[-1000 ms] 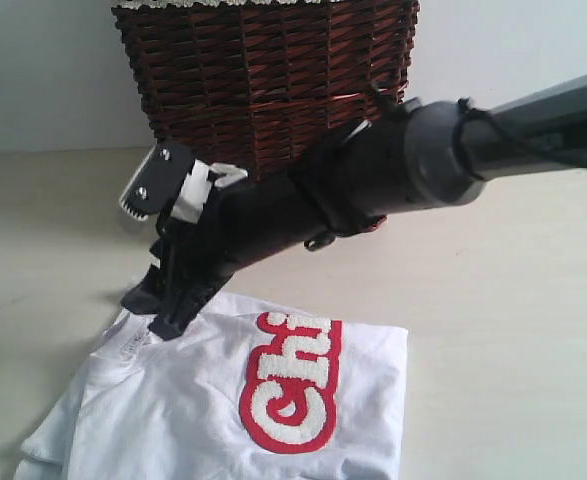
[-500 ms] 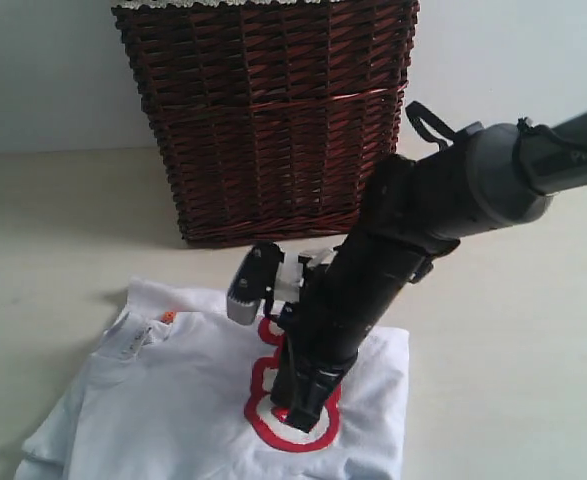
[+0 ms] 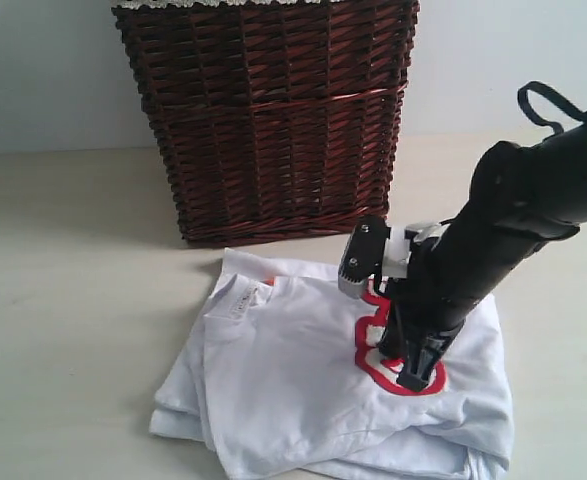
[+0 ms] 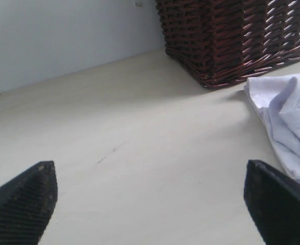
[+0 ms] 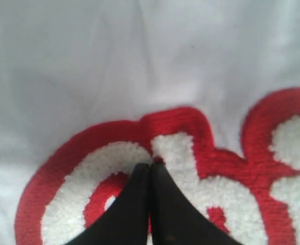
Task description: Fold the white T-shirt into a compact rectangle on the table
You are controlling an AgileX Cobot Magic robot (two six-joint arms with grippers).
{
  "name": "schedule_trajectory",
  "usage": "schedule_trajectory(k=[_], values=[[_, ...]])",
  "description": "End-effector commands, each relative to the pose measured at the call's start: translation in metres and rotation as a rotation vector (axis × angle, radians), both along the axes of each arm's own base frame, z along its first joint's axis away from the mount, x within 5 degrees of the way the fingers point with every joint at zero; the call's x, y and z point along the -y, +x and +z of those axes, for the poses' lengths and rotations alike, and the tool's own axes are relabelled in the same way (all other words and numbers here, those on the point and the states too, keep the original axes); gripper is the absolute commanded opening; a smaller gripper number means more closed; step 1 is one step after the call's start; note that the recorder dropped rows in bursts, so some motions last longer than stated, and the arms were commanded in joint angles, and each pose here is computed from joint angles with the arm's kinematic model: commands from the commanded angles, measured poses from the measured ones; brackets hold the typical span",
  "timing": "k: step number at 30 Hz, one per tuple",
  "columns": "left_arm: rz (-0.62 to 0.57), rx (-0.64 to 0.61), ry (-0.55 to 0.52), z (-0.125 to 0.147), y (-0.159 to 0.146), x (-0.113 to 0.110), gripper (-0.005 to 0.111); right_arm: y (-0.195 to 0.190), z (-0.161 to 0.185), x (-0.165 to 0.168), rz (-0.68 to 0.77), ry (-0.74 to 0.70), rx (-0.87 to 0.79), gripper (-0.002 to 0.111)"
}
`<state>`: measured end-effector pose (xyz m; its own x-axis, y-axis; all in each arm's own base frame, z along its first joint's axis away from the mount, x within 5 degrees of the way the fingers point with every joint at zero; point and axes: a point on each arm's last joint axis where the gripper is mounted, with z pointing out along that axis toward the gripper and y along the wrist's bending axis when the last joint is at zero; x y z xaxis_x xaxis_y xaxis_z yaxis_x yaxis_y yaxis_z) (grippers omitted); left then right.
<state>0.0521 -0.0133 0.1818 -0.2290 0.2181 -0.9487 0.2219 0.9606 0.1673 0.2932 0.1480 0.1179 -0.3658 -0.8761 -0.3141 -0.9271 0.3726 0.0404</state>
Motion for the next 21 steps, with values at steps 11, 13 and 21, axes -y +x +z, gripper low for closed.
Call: schedule_trajectory(k=[11, 13, 21], values=[[0.006, 0.007, -0.002, 0.0, 0.0, 0.0, 0.094, -0.053, 0.235, 0.088, -0.857, 0.661, 0.995, 0.01], [0.006, 0.007, -0.002, 0.0, 0.0, 0.0, 0.094, -0.067, 0.253, 0.137, -1.162, 0.747, 1.172, 0.01], [0.006, 0.007, -0.002, 0.0, 0.0, 0.0, 0.094, -0.159, 0.208, 0.168, -1.249, 0.692, 1.096, 0.01]])
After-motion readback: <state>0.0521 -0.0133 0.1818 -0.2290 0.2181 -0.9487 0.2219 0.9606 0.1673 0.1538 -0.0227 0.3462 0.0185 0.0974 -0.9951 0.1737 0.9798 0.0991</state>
